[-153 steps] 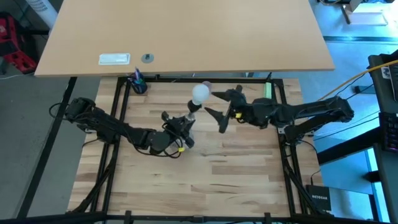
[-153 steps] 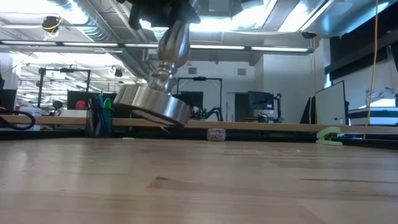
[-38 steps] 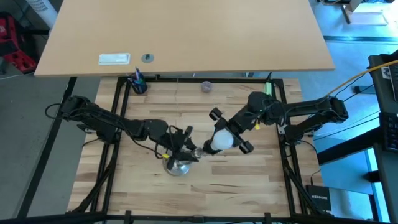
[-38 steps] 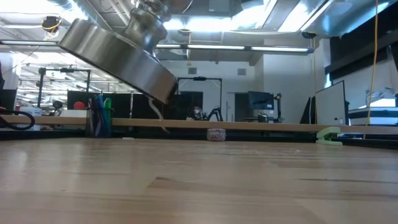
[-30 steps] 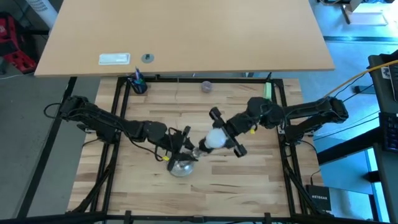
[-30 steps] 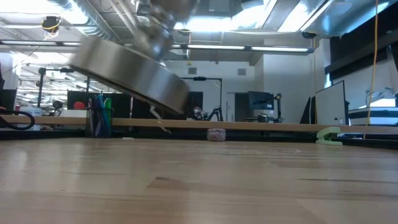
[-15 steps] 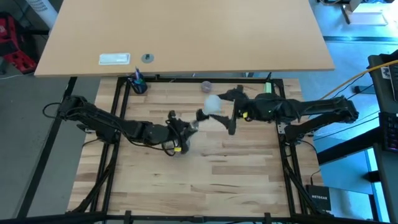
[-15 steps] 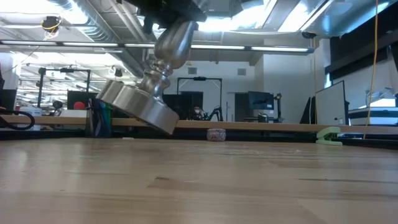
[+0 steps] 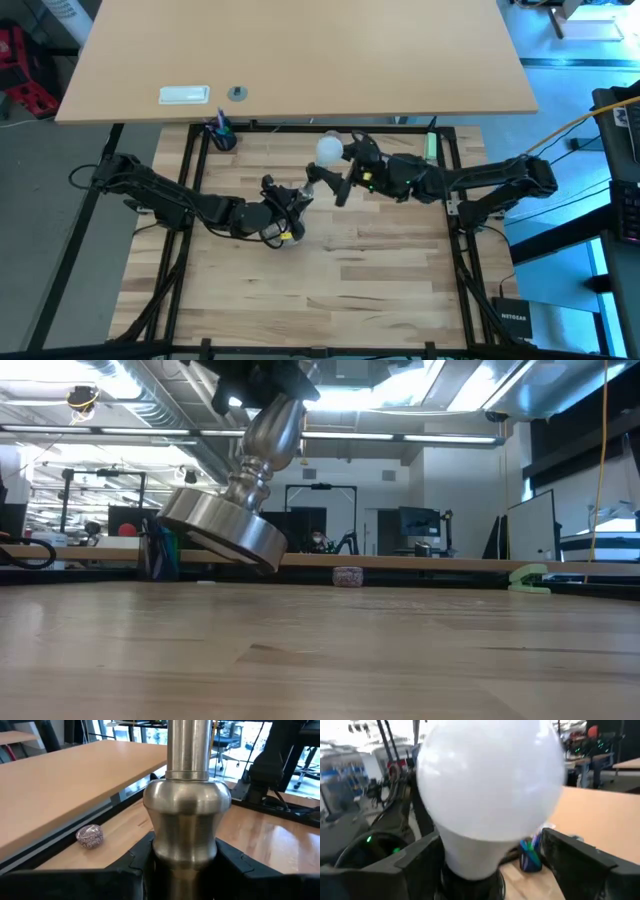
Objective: Screw lightbulb
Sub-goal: Remove the lightbulb from the silver lamp
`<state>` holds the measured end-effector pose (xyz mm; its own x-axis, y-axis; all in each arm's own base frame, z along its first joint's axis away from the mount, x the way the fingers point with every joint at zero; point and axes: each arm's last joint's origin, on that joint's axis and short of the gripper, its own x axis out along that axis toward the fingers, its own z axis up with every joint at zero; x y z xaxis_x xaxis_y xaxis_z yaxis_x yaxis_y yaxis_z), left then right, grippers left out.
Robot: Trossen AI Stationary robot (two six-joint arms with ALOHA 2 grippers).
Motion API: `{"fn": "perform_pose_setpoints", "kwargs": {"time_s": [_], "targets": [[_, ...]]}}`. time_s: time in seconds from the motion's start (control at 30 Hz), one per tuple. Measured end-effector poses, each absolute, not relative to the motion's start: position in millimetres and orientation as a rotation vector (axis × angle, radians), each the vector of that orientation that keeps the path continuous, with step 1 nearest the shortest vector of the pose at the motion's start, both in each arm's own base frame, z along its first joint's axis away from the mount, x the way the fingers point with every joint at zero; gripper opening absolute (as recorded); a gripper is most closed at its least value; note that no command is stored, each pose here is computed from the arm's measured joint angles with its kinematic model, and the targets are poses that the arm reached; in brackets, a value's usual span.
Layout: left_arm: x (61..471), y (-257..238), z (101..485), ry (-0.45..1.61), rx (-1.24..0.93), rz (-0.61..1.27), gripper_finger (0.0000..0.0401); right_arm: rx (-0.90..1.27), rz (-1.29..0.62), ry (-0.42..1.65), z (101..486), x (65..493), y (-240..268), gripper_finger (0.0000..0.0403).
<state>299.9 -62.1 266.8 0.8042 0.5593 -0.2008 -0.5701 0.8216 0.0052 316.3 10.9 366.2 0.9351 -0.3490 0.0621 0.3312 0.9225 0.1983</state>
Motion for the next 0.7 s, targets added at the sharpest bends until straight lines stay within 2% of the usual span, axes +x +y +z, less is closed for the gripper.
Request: {"fn": "perform_pose_setpoints", "kwargs": {"time_s": [0.2, 0.3, 0.4, 0.47, 0.57, 0.7], "targets": [[299.9, -62.2, 266.8, 0.197, -0.054, 0.608, 0.0119, 0.172, -0.363, -0.185, 368.8, 323.2, 4.3, 0.0285], [299.8, -62.7, 266.9, 0.197, -0.054, 0.607, 0.0119, 0.132, -0.354, -0.204, 371.7, 322.5, 5.3, 0.0238], [299.9, -62.6, 267.2, 0.199, -0.044, 0.607, 0.0119, 0.13, -0.323, -0.193, 371.5, 322.0, 6.5, 0.0173], [299.9, -63.7, 267.3, 0.208, -0.019, 0.591, 0.0119, 0.122, -0.291, -0.172, 371.4, 320.5, 7.2, 0.0166], [299.1, -69.4, 271.1, 0.22, -0.005, 0.448, 0.0119, 0.052, -0.109, -0.166, 375.2, 317.4, 12.0, 0.0164], [296.2, -79.6, 278.3, 0.244, 0.001, 0.044, 0.0119, -0.052, 0.362, -0.187, 379.8, 312.4, 25.4, 0.0159]]}}
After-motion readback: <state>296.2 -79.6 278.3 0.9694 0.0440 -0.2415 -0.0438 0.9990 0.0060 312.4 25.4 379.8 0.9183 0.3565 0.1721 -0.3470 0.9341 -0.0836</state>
